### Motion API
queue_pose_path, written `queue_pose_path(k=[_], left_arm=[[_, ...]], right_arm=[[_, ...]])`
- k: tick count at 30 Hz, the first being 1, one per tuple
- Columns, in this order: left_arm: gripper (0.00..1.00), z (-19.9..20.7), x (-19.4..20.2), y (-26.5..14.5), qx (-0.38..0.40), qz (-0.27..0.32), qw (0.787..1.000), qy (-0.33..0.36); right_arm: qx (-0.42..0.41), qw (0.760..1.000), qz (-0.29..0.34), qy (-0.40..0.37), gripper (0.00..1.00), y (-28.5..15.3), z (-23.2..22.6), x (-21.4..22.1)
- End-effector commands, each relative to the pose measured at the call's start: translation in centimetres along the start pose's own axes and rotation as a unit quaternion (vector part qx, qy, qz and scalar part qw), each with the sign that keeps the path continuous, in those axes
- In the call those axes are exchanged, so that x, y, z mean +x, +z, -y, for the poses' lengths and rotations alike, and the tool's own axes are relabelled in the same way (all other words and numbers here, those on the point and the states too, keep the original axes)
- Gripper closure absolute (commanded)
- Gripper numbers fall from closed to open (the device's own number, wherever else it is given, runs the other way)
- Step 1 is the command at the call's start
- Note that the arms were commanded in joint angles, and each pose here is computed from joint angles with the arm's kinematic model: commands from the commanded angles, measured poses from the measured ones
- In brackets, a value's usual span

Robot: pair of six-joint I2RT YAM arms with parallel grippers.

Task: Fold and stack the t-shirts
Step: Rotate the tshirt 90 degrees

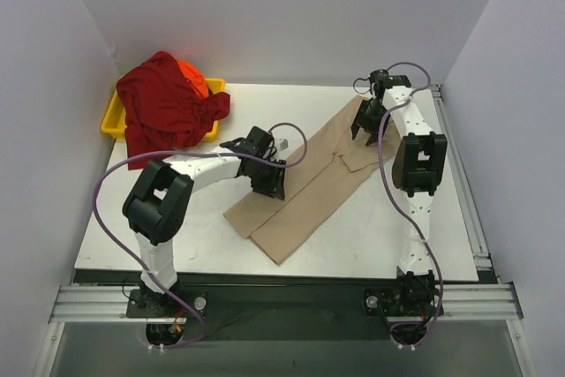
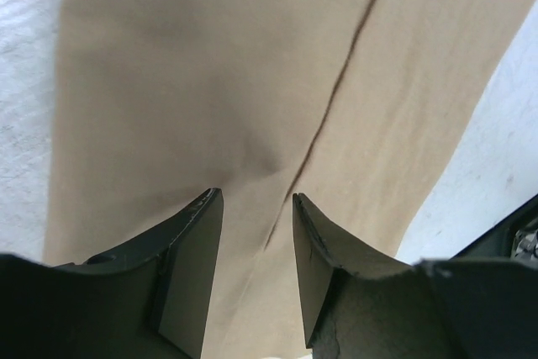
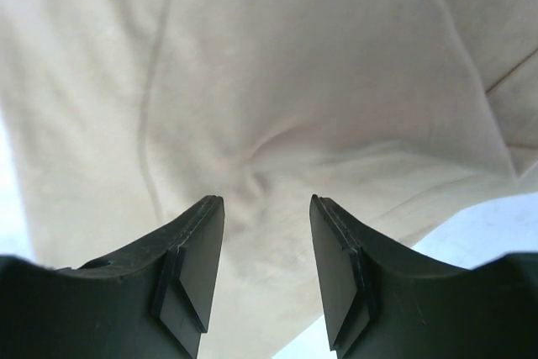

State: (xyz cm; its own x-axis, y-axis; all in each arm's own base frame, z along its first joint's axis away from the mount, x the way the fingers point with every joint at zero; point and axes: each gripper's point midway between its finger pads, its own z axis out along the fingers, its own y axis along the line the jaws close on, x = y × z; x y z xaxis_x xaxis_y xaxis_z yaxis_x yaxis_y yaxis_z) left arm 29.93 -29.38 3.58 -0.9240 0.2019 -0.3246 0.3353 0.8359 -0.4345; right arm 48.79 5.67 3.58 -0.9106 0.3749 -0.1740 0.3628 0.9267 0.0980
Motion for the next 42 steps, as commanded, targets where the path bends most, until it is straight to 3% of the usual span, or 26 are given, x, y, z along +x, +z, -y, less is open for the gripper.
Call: queue_pose_path(k=[1, 7, 17, 29, 42], left_arm=[[0.51, 2.3, 0.0, -1.5, 0.03, -0.009, 0.998, 0.063], [0.51, 1.8, 1.4, -1.0, 0.01, -0.047, 0.996, 0.073], [0.51, 2.3, 4.0, 0.8, 0.024, -0.077, 0.996, 0.036], [0.51, 2.8, 5.2, 2.4, 0.033, -0.117, 0.992, 0.04], [0.51, 7.3, 5.2, 3.4, 0.106, -0.136, 0.983, 0.056]], right_arm=[[-0.054, 0.998, 0.027, 0.005, 0.54, -5.2, -2.3, 0.3], [-0.038, 0.999, -0.005, -0.007, 0.54, -3.9, -2.1, 4.5], [-0.031, 0.998, -0.06, 0.005, 0.55, -0.2, -2.6, 6.6], [-0.03, 0.997, -0.071, 0.007, 0.55, 2.1, -3.8, 6.2], [-0.06, 0.997, -0.053, 0.008, 0.51, 2.9, -6.3, 4.1]])
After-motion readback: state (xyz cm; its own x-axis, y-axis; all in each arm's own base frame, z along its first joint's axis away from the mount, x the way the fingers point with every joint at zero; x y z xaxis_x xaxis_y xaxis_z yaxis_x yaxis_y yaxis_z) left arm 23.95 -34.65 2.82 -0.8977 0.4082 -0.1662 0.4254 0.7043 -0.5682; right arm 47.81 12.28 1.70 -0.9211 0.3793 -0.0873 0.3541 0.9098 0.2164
